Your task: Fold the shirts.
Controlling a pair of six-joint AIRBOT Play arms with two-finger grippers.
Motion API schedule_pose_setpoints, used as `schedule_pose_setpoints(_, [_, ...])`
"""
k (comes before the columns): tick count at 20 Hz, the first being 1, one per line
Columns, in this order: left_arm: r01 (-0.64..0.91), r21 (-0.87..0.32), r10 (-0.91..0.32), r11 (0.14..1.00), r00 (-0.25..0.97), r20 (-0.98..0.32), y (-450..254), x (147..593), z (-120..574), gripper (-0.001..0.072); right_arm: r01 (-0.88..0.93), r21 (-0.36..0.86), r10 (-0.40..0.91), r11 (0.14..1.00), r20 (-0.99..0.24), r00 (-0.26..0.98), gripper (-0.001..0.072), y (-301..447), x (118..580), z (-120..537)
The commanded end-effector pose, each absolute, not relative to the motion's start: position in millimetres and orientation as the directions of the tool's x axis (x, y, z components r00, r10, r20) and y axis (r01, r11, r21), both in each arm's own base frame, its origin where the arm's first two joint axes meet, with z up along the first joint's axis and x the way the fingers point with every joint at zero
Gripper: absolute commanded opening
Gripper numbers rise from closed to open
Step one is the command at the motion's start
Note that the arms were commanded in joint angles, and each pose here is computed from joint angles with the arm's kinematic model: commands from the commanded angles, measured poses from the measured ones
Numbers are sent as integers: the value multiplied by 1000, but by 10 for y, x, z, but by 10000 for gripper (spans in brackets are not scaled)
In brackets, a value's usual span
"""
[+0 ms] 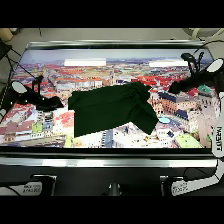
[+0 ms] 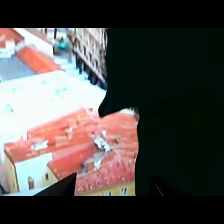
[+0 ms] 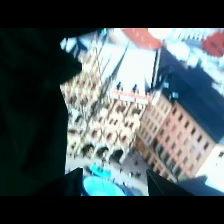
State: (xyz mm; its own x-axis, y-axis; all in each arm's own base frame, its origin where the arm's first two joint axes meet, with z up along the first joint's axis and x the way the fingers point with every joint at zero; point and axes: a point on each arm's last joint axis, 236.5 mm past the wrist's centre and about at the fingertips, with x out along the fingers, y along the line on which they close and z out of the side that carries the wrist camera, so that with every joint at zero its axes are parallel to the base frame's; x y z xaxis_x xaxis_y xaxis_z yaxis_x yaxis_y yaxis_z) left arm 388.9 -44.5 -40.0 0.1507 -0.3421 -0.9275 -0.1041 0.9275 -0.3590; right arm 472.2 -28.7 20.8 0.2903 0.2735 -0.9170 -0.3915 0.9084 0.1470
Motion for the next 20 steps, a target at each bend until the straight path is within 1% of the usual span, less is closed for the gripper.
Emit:
schedule_pose_setpoints(1, [-134, -379, -389, 916, -52, -920, -542, 3177, -738, 506, -454, 164, 234, 876, -967, 102, 432, -395, 4130, 13])
schedule_pose_setpoints(2, [-126, -410, -421, 903, -82, -903, -667, 3008, -832, 506, -478, 208, 280, 854, -956, 84, 478, -246, 4044, -60])
schedule_pose_setpoints(3, [-128, -443, -457, 887, -113, -882, -797, 2843, -912, 507, -499, 250, 318, 830, -946, 55, 555, -118, 3937, -136])
schedule_pose_setpoints(4, [-127, -473, -487, 872, -128, -864, -911, 2744, -969, 515, -509, 277, 336, 815, -941, 26, 565, -48, 3847, -201])
schedule_pose_setpoints(5, [-130, -495, -510, 859, -129, -850, -1009, 2691, -1020, 543, -512, 296, 345, 806, -939, 0, 565, -15, 3770, -259])
schedule_pose_setpoints(7, [-142, -519, -535, 843, -112, -838, -1158, 2685, -1064, 543, -542, 328, 375, 773, -927, -25, 565, 110, 3696, -298])
schedule_pose_setpoints(10, [-102, -523, -532, 846, -117, -839, -1309, 2674, -1074, 540, -579, 314, 382, 752, -924, -6, 565, 244, 3700, -325])
schedule_pose_setpoints(12, [-119, -511, -522, 851, -97, -847, -1339, 2724, -1111, 518, -585, 295, 371, 755, -929, 11, 569, 273, 3716, -383])
schedule_pose_setpoints(13, [-125, -506, -517, 853, -81, -852, -1338, 2762, -1121, 398, -588, 300, 375, 751, -927, 5, 575, 323, 3699, -416])
schedule_pose_setpoints(14, [-125, -503, -513, 855, -64, -856, -1328, 2802, -1131, 218, -596, 301, 373, 745, -928, -2, 650, 368, 3678, -459])
schedule_pose_setpoints(15, [-122, -501, -509, 857, -46, -860, -1315, 2846, -1138, 34, -612, 295, 369, 734, -930, -6, 700, 430, 3665, -512])
schedule_pose_setpoints(18, [-118, -499, -504, 859, -21, -863, -1305, 2912, -1126, 27, -644, 230, 346, 730, -937, 58, 705, 611, 3795, -649])
schedule_pose_setpoints(20, [-109, -501, -505, 858, -7, -863, -1306, 2939, -1080, 27, -629, 167, 305, 760, -945, 117, 704, 647, 3947, -725])
